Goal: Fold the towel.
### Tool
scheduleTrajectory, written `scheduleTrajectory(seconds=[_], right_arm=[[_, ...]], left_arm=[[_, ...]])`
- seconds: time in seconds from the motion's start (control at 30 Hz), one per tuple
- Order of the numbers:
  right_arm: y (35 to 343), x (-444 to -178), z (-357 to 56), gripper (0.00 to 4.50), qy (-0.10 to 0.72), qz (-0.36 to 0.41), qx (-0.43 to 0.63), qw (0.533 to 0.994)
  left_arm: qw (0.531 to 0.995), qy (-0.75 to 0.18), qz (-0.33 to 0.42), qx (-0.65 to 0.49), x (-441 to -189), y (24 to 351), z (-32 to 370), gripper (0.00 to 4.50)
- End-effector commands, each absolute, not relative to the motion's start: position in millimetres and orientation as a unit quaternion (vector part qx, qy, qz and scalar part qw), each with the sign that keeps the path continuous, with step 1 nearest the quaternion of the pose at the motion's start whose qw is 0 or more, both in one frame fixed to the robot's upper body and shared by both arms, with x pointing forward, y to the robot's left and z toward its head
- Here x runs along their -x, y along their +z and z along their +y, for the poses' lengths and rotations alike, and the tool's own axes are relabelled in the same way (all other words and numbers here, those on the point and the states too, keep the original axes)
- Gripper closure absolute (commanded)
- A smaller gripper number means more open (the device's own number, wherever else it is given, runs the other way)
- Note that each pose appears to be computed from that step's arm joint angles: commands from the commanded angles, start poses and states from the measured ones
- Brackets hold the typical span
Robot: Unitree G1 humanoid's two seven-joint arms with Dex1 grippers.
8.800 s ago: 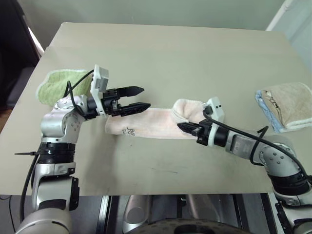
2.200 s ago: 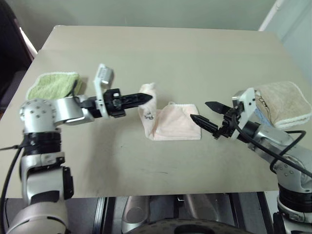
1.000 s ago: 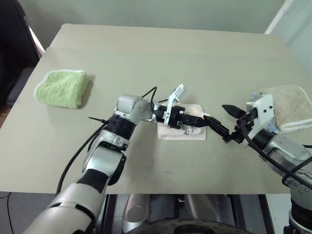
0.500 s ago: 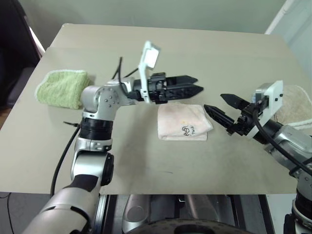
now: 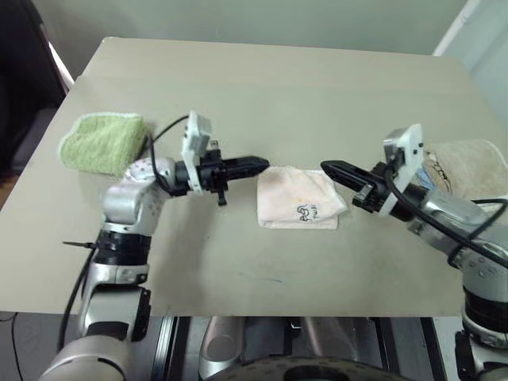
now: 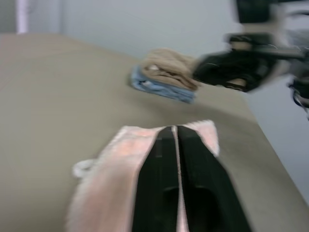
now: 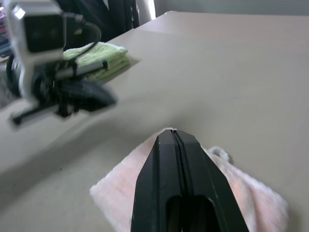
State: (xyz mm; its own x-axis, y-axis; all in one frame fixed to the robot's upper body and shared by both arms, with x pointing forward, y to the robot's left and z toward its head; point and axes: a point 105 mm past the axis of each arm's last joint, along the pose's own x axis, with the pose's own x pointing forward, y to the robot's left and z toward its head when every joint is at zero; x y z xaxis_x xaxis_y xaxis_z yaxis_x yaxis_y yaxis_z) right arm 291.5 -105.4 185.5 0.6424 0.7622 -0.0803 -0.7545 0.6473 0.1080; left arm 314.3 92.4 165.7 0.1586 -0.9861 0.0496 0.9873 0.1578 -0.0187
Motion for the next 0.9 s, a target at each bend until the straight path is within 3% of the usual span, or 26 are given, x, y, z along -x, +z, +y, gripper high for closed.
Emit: scheduleTrajectory(seconds=[0.03, 0.23, 0.47, 0.63, 0.9], right_arm=[[184.9, -305.4, -101.0, 4.50, 0.416, 0.041, -0.021, 0.908], [159.6, -321.6, -100.0, 4.50, 0.385, 0.050, -0.005, 0.922], [100.9, -319.8, -101.6, 4.50, 0.338, 0.074, -0.005, 0.938], [107.1, -318.3, -87.6, 4.50, 0.353, 0.036, -0.022, 0.935], [108.5, -318.3, -103.8, 4.50, 0.370, 0.035, 0.009, 0.928]], left_arm=[[0.743, -0.667, -0.050, -0.006, -305.2, 171.4, 80.0, 4.44], [0.746, -0.663, -0.056, 0.012, -311.6, 164.7, 65.0, 4.44], [0.718, -0.689, 0.069, -0.070, -295.6, 91.4, 62.0, 4.44], [0.741, -0.665, 0.067, -0.063, -302.4, 83.0, 60.5, 4.44], [0.757, -0.649, 0.059, -0.048, -311.0, 90.4, 71.1, 4.44]])
